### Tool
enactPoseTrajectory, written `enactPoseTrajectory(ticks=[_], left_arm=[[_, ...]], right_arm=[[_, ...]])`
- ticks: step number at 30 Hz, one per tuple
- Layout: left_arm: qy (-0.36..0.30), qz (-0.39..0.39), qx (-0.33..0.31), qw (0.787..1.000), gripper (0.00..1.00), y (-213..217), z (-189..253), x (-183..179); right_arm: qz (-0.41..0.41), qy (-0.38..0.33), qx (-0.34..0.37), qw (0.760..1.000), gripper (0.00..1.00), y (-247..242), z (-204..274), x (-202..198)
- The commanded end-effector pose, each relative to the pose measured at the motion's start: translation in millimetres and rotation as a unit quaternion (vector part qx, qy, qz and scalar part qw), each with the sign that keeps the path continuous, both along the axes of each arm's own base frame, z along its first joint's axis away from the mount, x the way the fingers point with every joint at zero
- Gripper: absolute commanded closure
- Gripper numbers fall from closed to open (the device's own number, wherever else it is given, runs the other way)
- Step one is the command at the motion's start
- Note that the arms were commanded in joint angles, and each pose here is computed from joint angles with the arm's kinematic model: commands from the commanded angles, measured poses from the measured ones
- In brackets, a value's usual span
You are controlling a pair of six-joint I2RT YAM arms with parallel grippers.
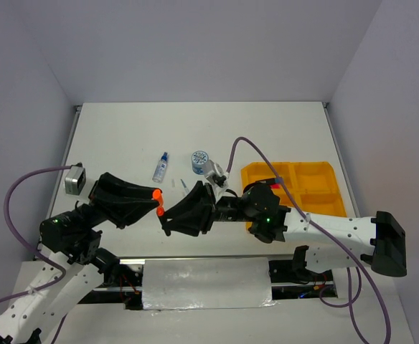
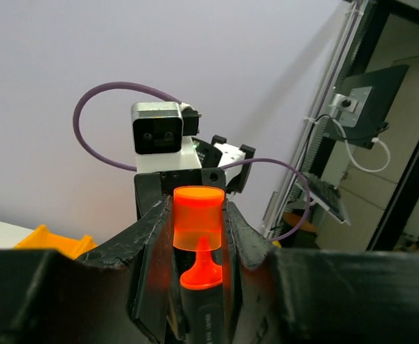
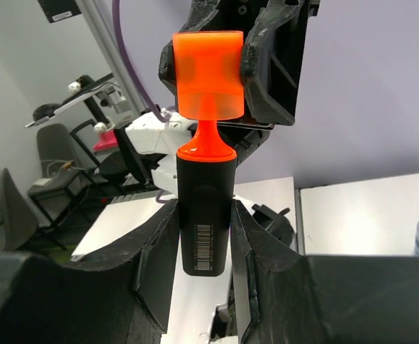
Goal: Sort the stationery into containers
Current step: Close the pen cap on the pen.
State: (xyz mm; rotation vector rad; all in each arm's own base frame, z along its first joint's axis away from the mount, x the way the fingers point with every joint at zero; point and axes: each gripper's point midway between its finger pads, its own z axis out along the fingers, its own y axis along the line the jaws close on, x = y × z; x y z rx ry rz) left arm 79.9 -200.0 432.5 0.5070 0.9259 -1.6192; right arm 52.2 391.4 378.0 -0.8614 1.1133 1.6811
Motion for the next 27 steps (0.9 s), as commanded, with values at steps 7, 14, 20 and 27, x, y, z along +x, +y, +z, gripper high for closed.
enactPoseTrajectory(ticks=[7,14,20,27], left_arm=[[-0.028,0.010,0.053,0.998,0.73,-6,-18,-2],[-0.026,-0.003,0.044,0.999,0.67,-7,-16,-3],[-0.023,-0.015,0.050,0.998,0.57,-10,-18,-4],[-0.035,-0.005,0.072,0.997,0.54,-10,-20,-6]], right_arm=[[-0.022,-0.024,0.110,0.993,1.00,-30,80,0],[-0.031,-0.039,0.107,0.993,1.00,-26,85,3],[-0.060,-0.085,0.089,0.991,1.00,-17,86,13],[-0.078,-0.111,0.069,0.988,1.00,-17,83,17]])
